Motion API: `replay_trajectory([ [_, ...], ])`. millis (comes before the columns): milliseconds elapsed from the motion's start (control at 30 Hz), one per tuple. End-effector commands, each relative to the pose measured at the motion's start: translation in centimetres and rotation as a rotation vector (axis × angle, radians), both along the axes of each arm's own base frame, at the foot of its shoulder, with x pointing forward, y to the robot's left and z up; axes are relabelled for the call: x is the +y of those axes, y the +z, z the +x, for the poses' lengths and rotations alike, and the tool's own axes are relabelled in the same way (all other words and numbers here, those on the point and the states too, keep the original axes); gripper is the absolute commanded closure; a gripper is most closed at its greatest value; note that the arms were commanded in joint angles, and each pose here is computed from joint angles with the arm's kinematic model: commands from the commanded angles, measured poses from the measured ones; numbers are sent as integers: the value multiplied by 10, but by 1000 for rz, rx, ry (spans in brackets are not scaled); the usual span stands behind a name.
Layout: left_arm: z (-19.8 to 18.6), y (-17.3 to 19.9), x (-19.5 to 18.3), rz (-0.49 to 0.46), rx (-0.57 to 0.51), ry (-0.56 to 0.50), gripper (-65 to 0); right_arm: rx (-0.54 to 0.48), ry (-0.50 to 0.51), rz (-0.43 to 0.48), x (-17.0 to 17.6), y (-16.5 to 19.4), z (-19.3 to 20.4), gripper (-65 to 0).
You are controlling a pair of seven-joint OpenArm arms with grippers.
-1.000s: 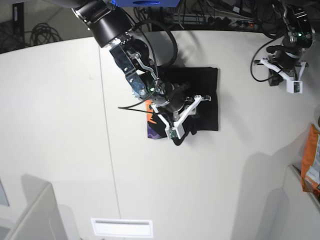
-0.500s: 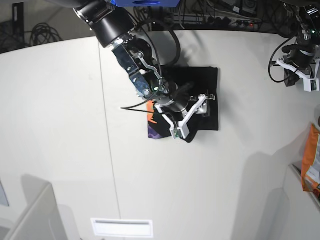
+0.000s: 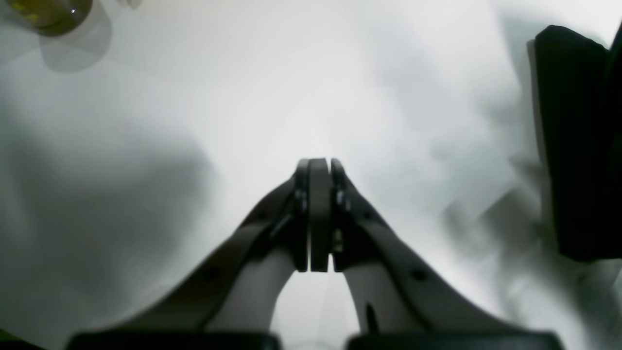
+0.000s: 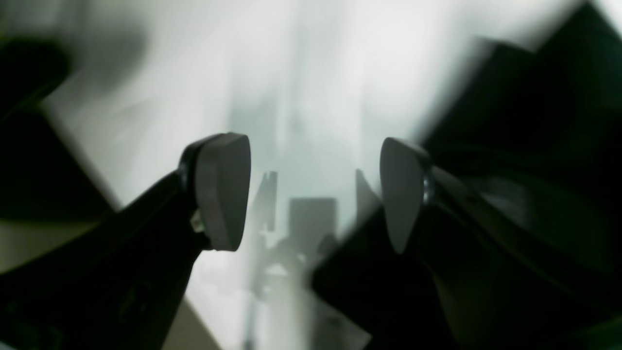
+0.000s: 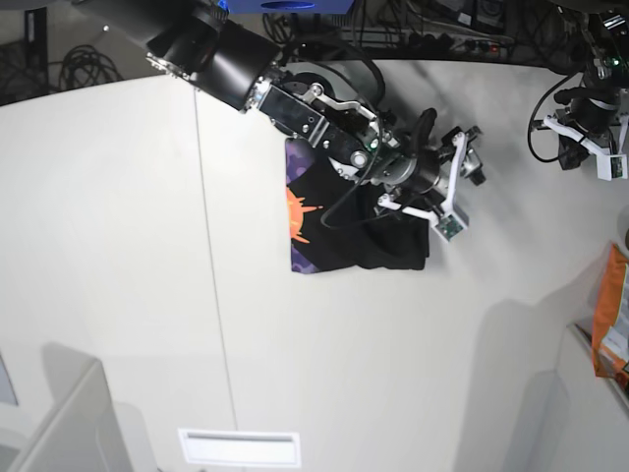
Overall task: Fold the T-shirt properly
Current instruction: 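Lay the folded end down and open the right gripper, withdrawing it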
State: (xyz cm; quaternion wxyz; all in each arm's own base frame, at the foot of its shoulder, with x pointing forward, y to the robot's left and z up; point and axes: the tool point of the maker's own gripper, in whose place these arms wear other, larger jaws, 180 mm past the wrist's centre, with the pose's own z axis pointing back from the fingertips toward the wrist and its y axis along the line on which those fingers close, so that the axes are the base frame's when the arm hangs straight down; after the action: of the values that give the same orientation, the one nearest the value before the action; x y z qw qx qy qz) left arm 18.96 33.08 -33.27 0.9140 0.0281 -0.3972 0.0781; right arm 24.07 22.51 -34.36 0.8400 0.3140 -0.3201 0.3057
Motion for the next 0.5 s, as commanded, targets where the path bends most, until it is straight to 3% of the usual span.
replay_trajectory([
  [0, 6, 11, 3, 18, -38, -9, 0, -61, 23, 67, 13, 30, 7, -398],
  [133, 7, 12, 3, 18, -42, -9, 0, -82, 44, 126, 16, 57, 11, -396],
  [333, 7, 9, -4, 3, -37, -27, 0, -89, -143, 163, -47, 64, 56, -392],
  [400, 9, 5, -17, -7, -29, -91, 0, -84, -204, 180, -67, 65, 64, -353],
  [467, 13, 4, -32, -18, -33, -162, 0, -79, -283, 194, -95, 65, 74, -261],
])
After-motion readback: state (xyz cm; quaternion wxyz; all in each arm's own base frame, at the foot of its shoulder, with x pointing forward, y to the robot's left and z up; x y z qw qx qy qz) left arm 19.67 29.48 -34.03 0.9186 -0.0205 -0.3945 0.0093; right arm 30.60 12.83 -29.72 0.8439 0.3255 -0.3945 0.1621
